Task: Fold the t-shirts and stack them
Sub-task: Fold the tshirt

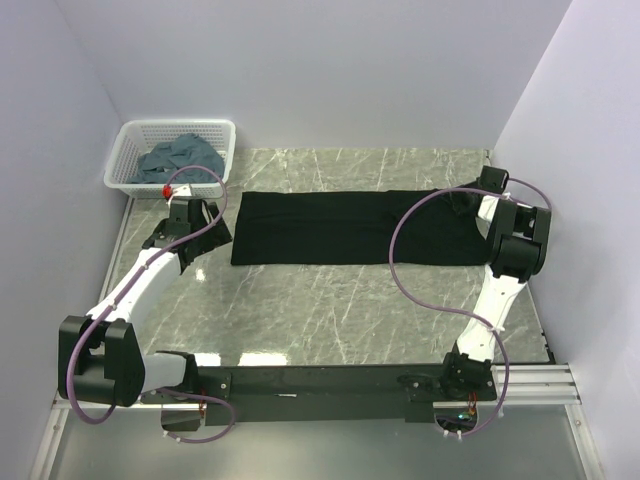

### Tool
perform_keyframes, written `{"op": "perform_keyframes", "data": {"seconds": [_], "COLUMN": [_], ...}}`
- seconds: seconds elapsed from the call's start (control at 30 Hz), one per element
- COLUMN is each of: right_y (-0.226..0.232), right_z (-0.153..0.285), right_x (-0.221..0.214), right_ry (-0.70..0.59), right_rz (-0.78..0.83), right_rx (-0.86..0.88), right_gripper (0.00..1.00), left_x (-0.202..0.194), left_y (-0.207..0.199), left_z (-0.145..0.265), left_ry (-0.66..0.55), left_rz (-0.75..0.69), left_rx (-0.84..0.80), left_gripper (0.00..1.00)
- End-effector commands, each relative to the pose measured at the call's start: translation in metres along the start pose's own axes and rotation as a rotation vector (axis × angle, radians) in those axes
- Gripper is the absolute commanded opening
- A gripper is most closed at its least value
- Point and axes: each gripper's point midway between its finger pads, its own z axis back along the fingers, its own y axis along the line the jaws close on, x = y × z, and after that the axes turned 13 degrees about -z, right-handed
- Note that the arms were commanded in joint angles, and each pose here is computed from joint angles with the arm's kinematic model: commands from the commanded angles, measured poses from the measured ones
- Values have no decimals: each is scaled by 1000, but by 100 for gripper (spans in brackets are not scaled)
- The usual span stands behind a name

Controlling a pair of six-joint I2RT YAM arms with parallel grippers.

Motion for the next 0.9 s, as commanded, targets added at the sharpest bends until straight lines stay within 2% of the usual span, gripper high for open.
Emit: {"op": "perform_keyframes", "data": {"seconds": [0.0, 0.1, 0.17, 0.2, 0.3, 0.37, 0.6, 0.67, 0.73, 0.77, 0.83, 0.87], "right_y": [40, 36, 30, 27, 26, 24, 34, 12, 10, -16, -17, -38], "right_z": [24, 22, 19, 18, 24, 31, 99, 111, 136, 140, 162, 165], "right_x": [22, 22, 22, 21, 24, 22, 10, -5, -16, -25, -33, -40], "right_ry": [-85, -82, -76, -73, -88, -99, -174, -185, -194, -176, -186, -177], "right_rz": [54, 65, 66, 66, 75, 92, 193, 218, 215, 198, 178, 169], "right_rx": [86, 65, 39, 29, 13, 9, 1, -69, -71, -108, -76, -109], "right_gripper": [0, 1, 8, 16, 30, 34, 44, 46, 49, 50, 52, 53], "left_x": [8, 8, 8, 8, 9, 8, 10, 12, 16, 17, 30, 33], "left_y": [-2, -2, -2, -2, -3, -3, -5, -12, -18, -26, -38, -51], "left_z": [2, 2, 2, 2, 2, 2, 5, 8, 12, 13, 16, 18], "left_ry": [-32, -35, -33, -35, -34, -33, -32, -43, -50, -46, -69, -80], "left_rz": [-12, -11, -12, -11, -11, -10, -1, 6, 15, 7, -13, -54], "left_rx": [-16, -18, -18, -18, -21, -21, -34, -71, -94, -117, -133, -146], "left_gripper": [99, 99, 99, 99, 99, 99, 99, 99, 99, 99, 100, 99]}}
